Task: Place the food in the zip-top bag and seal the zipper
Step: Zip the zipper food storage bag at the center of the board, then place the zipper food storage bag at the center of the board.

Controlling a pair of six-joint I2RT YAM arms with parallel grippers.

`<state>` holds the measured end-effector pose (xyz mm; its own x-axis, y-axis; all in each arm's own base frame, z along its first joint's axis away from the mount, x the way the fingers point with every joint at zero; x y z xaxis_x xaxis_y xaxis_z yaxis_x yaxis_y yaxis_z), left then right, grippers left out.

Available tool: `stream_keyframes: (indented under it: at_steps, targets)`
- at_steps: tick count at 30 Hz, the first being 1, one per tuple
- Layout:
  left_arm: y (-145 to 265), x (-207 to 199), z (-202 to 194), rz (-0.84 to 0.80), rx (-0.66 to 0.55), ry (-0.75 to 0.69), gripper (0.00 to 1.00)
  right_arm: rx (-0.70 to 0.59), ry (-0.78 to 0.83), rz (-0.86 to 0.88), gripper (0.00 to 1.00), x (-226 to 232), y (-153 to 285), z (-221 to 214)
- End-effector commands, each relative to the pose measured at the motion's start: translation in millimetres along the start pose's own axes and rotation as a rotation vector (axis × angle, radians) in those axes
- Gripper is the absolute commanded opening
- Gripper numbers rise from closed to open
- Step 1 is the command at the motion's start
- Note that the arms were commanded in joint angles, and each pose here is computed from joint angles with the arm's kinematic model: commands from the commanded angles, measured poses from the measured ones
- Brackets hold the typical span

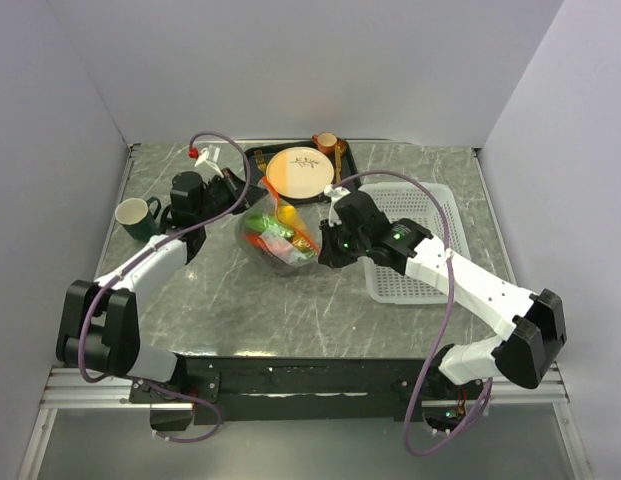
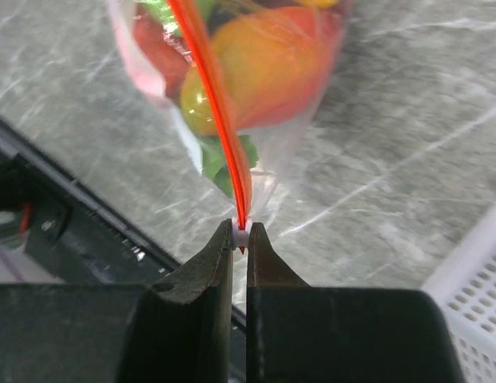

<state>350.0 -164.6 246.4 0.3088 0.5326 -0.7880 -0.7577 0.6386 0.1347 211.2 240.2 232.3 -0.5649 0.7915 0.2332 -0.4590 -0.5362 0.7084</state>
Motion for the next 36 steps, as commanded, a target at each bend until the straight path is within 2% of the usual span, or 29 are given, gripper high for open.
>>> stream_keyframes:
  at_steps: [1,4,7,9,10,12,14,15,16,17,18,19,20,21,22,23,25,26,27,28,31,36]
  targets:
    - [20.2,-53.2,30.6,-0.082,-0.068,-0.104,0.01,-0.115,0.056,0.211,0.0,42.0,17.9,33.4]
    - [35.6,-68.3,43.8,-0.033,-0.102,-0.144,0.01,-0.133,0.102,0.301,0.0,72.2,40.8,47.9]
    - [49.1,-71.4,55.2,0.056,-0.162,-0.158,0.01,-0.271,0.103,0.31,0.0,90.8,66.2,69.3]
    - [57.4,-80.4,60.3,0.056,-0.182,-0.18,0.01,-0.299,0.082,0.229,0.0,81.9,60.5,73.3]
    - [64.1,-88.1,63.4,0.038,-0.198,-0.214,0.01,-0.262,0.096,0.2,0.0,79.2,57.4,69.8]
    - [65.5,-83.5,64.9,0.066,-0.222,-0.23,0.01,-0.285,0.084,0.158,0.0,76.7,60.2,73.9]
    - [50.9,-49.7,58.9,0.15,-0.171,-0.197,0.01,-0.345,0.032,0.105,0.0,70.4,61.2,80.8]
    - [42.5,-38.7,49.1,0.154,-0.06,-0.158,0.01,-0.348,0.05,0.105,0.0,71.8,68.6,82.5]
    - [46.7,-51.1,49.2,0.159,-0.027,-0.16,0.01,-0.398,0.063,0.122,0.0,83.3,87.0,90.4]
    - [50.3,-59.4,48.6,0.162,-0.057,-0.185,0.01,-0.45,0.06,0.079,0.0,81.3,95.6,93.6]
    - [65.1,-72.4,56.1,0.177,-0.169,-0.226,0.01,-0.565,0.035,0.124,0.0,85.1,120.6,102.9]
    - [61.5,-64.5,48.3,0.136,-0.218,-0.233,0.01,-0.569,0.01,0.104,0.0,75.0,109.7,94.3]
    - [62.0,-51.9,47.8,0.147,-0.215,-0.223,0.01,-0.589,-0.025,0.106,0.0,69.8,109.4,96.6]
    - [50.2,-41.7,47.3,0.143,-0.121,-0.164,0.01,-0.521,-0.018,0.103,0.0,65.4,98.9,92.1]
    - [54.8,-19.1,46.6,0.24,-0.032,-0.108,0.01,-0.526,-0.012,0.095,0.0,66.4,107.7,100.8]
    - [52.6,-16.4,46.7,0.259,0.001,-0.11,0.01,-0.509,0.013,0.097,0.0,69.7,108.4,98.9]
    - [60.0,-27.6,47.9,0.237,-0.015,-0.137,0.01,-0.49,0.034,0.177,0.01,78.5,104.9,91.9]
    - [63.8,-36.6,53.8,0.203,-0.064,-0.158,0.01,-0.481,0.047,0.201,0.02,80.8,103.2,90.3]
    - [75.2,-48.9,56.8,0.175,-0.109,-0.17,0.01,-0.438,0.056,0.205,0.02,82.7,91.2,86.2]
    - [80.6,-54.4,60.8,0.176,-0.137,-0.18,0.01,-0.384,0.084,0.288,0.02,92.8,87.6,81.5]
    - [93.6,-72.1,68.2,0.177,-0.134,-0.215,0.01,-0.256,0.135,0.361,0.0,111.8,64.9,66.1]
    - [102.0,-80.9,72.9,0.229,-0.054,-0.267,0.01,-0.2,0.166,0.501,0.0,148.2,52.7,51.6]
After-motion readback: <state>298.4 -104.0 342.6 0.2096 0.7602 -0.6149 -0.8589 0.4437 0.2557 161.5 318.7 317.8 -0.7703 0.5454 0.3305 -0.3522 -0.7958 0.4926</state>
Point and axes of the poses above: each gripper's point midway between its finger pads, its own y axis back along the fingers, its own x axis along the line the jaws close on, z = x × y, the point moved 6 cm from there along y, back along the fingers, and after that the axes turned 6 degrees about y, right-handed, at the moved point
